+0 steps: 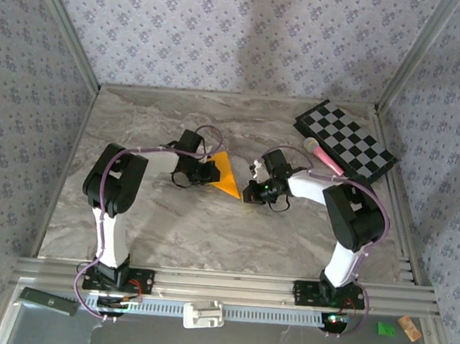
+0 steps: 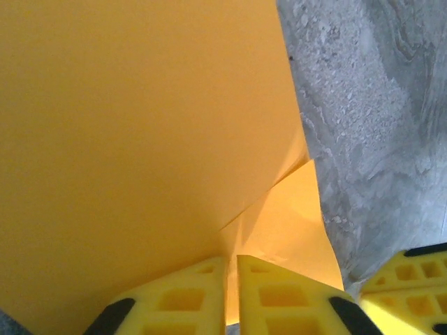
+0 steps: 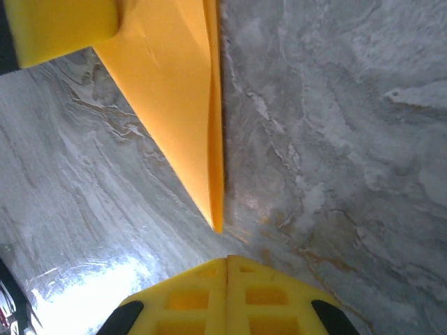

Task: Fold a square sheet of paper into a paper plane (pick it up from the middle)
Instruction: Third fold the triangle at the center of the table.

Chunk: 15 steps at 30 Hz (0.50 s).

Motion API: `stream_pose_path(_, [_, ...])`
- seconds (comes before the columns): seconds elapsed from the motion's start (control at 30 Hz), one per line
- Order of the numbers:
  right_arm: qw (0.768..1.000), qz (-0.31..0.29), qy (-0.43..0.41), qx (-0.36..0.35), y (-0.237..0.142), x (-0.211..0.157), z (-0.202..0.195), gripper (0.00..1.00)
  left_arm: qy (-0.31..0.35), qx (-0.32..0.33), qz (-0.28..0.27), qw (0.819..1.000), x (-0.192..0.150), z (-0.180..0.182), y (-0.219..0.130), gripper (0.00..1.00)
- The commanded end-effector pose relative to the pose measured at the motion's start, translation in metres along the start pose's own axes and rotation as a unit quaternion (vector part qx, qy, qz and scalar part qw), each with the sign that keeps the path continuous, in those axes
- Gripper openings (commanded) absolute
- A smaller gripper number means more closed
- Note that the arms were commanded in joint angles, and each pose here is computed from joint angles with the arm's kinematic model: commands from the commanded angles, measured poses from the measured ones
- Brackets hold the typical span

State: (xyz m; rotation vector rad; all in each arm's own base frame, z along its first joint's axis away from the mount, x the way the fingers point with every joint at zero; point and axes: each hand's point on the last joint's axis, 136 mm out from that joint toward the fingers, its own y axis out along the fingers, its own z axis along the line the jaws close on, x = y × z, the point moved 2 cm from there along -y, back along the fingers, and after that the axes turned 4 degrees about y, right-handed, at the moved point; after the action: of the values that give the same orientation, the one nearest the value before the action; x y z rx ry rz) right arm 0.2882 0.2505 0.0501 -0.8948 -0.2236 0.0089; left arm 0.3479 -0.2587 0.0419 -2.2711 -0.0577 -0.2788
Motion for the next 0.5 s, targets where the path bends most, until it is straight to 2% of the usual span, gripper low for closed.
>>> stream_pose_path(0.0, [0.999,-0.044,-0.02,-0.022,-0.019,0.025,0.017,0.07,-0.014,-0.019,-0.037,0.999,0.024,-0.032,-0.027,0.21])
stream_pose_path(0.1, [0.997,-0.056,-0.035,-0.031,-0.017,0.036,0.025,0.11,-0.045,-0.006,-0.077,0.996,0.036,-0.039,-0.049,0.31])
stream_pose_path(0.27, [0.997,-0.057,-0.055,-0.024,-0.004,0.052,0.043,0.15,-0.138,0.033,-0.111,0.984,0.025,-0.019,-0.066,0.42])
stream_pose_path(0.47, [0.997,-0.059,-0.049,-0.027,0.014,0.072,0.051,0.17,-0.22,-0.004,-0.125,0.967,0.01,-0.007,-0.063,0.46])
